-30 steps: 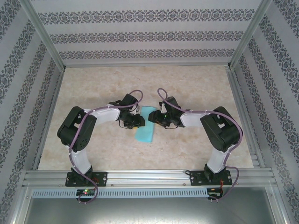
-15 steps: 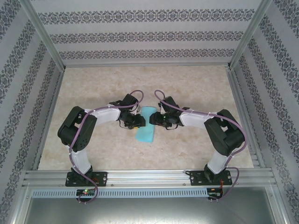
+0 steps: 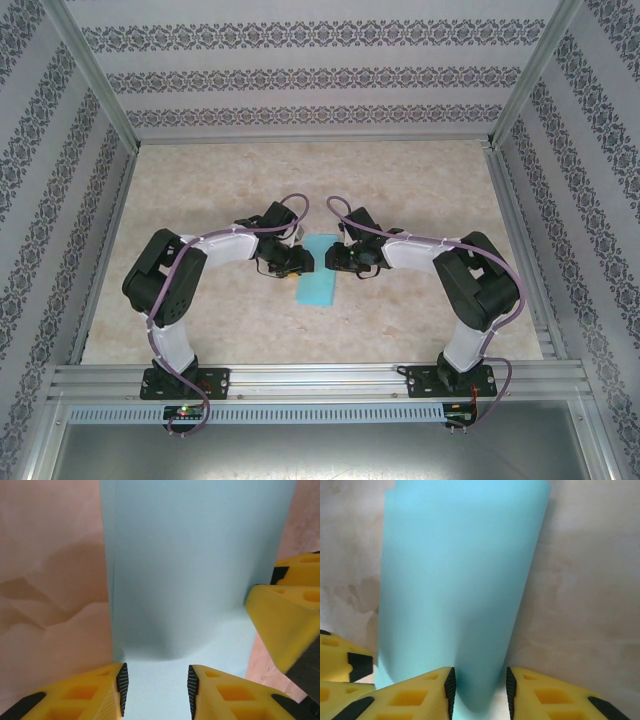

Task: Fold a paper plane with a square sheet of paper (pick it up from the middle)
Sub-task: Hold the square sheet of paper at the center of the table.

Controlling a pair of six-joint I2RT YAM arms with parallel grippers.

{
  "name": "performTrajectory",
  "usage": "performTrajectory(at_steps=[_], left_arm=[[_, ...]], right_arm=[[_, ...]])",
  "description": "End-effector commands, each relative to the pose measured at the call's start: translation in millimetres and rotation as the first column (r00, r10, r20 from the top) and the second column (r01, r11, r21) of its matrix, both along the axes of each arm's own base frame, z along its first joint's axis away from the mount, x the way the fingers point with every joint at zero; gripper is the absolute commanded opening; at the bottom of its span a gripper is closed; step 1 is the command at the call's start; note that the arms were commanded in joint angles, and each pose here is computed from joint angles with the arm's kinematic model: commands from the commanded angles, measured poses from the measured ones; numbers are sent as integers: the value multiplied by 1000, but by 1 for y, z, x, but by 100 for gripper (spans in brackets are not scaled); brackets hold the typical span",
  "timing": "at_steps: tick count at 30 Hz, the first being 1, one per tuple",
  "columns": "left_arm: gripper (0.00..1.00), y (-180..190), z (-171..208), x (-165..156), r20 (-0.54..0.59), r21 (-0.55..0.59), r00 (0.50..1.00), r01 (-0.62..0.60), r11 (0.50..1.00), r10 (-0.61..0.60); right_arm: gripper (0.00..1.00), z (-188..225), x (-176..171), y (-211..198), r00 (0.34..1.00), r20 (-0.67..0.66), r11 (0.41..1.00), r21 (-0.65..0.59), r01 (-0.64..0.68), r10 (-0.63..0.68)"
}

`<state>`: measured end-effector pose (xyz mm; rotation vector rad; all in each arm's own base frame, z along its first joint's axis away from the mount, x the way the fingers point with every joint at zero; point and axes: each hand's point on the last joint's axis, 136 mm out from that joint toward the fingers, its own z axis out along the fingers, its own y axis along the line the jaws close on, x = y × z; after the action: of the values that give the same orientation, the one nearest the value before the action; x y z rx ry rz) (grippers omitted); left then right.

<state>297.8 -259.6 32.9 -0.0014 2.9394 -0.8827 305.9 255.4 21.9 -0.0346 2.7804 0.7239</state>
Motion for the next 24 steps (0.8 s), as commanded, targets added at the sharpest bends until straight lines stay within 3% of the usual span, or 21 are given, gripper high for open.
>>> performTrajectory(at_steps=[1,24], left_arm=[[41,-5,18,-3,30,-28,999,22,999,-21],[43,41,44,15,87,31,995,-55,998,52]], right_arm=[[34,-5,1,-2,999,11,998,-58,-30,31],[35,-6,-3,-1,994,30,983,-158,-97,103]])
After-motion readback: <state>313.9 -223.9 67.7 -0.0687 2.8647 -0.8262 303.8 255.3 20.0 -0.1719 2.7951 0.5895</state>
